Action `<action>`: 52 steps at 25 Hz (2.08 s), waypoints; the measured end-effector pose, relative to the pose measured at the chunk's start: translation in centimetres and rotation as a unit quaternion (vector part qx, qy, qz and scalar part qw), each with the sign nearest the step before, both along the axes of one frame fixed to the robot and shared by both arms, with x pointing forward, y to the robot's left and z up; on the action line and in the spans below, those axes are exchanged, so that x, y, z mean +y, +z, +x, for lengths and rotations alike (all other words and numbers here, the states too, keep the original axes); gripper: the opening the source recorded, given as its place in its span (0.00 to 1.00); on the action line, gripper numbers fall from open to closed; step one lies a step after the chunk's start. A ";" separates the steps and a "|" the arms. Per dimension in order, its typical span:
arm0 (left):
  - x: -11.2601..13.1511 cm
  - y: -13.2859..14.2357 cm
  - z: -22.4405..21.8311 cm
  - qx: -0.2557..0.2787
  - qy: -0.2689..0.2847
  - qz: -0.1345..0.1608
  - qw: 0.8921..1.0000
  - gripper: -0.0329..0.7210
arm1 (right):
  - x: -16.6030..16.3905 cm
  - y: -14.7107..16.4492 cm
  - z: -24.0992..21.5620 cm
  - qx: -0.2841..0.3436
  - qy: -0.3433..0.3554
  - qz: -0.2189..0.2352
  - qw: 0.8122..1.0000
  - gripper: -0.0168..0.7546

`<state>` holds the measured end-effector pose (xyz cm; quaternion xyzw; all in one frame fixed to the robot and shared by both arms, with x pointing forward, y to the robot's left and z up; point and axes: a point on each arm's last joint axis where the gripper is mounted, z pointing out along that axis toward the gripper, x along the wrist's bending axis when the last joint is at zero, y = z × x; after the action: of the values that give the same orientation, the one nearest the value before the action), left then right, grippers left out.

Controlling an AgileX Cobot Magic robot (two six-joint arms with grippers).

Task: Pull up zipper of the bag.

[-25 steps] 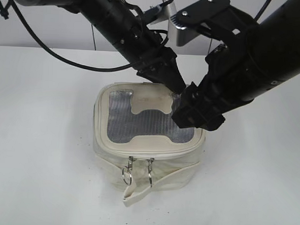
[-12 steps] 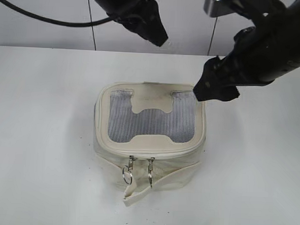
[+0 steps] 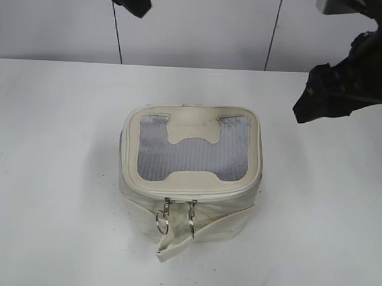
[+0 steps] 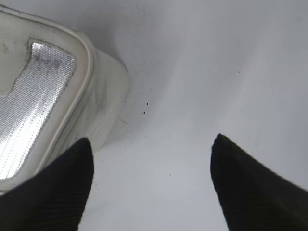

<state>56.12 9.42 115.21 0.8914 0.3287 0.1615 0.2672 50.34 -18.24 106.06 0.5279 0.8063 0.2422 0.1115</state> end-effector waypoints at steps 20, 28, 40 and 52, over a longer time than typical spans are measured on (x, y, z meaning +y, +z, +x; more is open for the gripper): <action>10.3 1.2 -6.3 0.037 0.187 0.056 0.980 0.52 | -4.2 3.7 -4.9 -0.006 -0.062 -0.099 0.993 0.78; 13.4 -3.8 -15.3 0.094 0.184 0.026 0.978 0.52 | -5.9 1.5 -9.3 0.013 -0.062 -0.101 0.993 0.78; 18.6 -8.6 -28.7 -0.028 0.170 -0.101 0.980 0.52 | -9.0 -0.7 -17.8 -0.049 -0.069 -0.046 0.995 0.78; 20.7 -8.6 -33.4 -0.165 0.153 -0.197 0.954 0.52 | -10.9 -0.7 -25.1 -0.206 -0.052 0.077 0.974 0.78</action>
<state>22.69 30.07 106.60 0.7209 0.4380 0.2773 0.4599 25.29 -29.17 105.33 0.5150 0.7164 0.4012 0.2461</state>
